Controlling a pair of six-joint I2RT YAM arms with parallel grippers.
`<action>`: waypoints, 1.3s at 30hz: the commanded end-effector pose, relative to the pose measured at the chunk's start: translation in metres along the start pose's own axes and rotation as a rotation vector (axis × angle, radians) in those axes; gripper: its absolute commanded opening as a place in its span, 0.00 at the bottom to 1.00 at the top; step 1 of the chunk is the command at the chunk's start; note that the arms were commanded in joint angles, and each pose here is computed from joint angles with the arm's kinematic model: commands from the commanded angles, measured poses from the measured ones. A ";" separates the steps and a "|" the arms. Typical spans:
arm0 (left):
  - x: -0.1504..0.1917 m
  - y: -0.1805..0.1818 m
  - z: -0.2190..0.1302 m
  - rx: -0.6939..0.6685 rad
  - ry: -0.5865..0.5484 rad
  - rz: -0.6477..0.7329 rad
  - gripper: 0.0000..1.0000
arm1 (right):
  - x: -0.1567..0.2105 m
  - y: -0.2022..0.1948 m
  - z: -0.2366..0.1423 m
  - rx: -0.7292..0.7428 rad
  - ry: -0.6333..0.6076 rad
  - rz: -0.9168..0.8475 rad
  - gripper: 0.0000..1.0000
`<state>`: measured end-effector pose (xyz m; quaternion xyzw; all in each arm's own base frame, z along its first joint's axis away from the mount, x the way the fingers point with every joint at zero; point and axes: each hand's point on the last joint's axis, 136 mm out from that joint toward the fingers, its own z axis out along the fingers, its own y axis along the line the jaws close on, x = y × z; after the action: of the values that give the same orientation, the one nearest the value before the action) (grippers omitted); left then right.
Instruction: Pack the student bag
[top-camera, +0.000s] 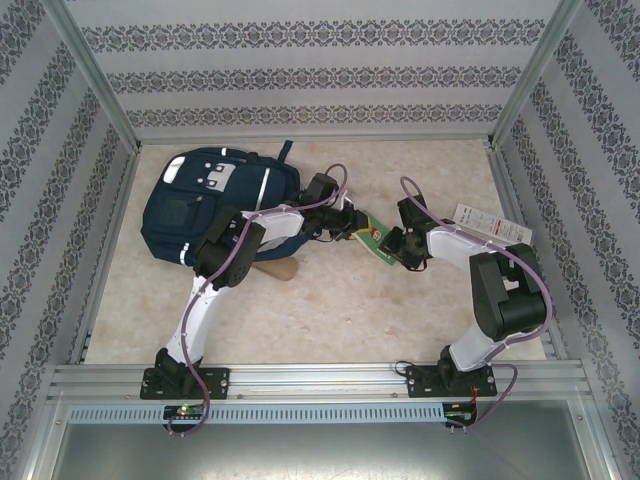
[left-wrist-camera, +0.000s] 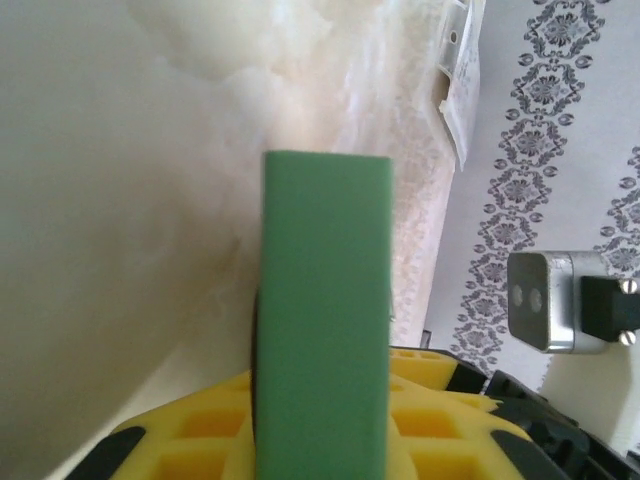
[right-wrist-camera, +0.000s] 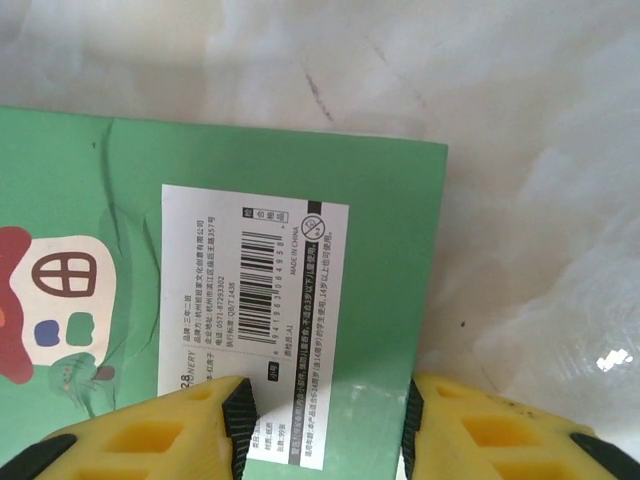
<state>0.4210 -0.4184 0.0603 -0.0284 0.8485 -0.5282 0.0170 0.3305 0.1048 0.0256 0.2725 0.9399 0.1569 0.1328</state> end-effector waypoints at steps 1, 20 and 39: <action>0.026 -0.057 -0.007 0.065 0.069 0.108 0.04 | 0.011 0.012 -0.002 -0.056 0.030 -0.051 0.49; -0.004 -0.167 -0.088 0.370 -0.059 0.124 0.00 | -0.038 0.089 -0.093 -0.794 -0.025 0.124 0.86; -0.005 -0.139 -0.108 0.221 -0.081 0.154 0.28 | -0.060 0.096 -0.101 -0.983 -0.054 0.264 0.00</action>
<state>0.4398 -0.3942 0.1829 -0.0549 0.7851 -0.6141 0.0585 0.3862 0.1347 0.1636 0.2895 0.7134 0.5970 0.2255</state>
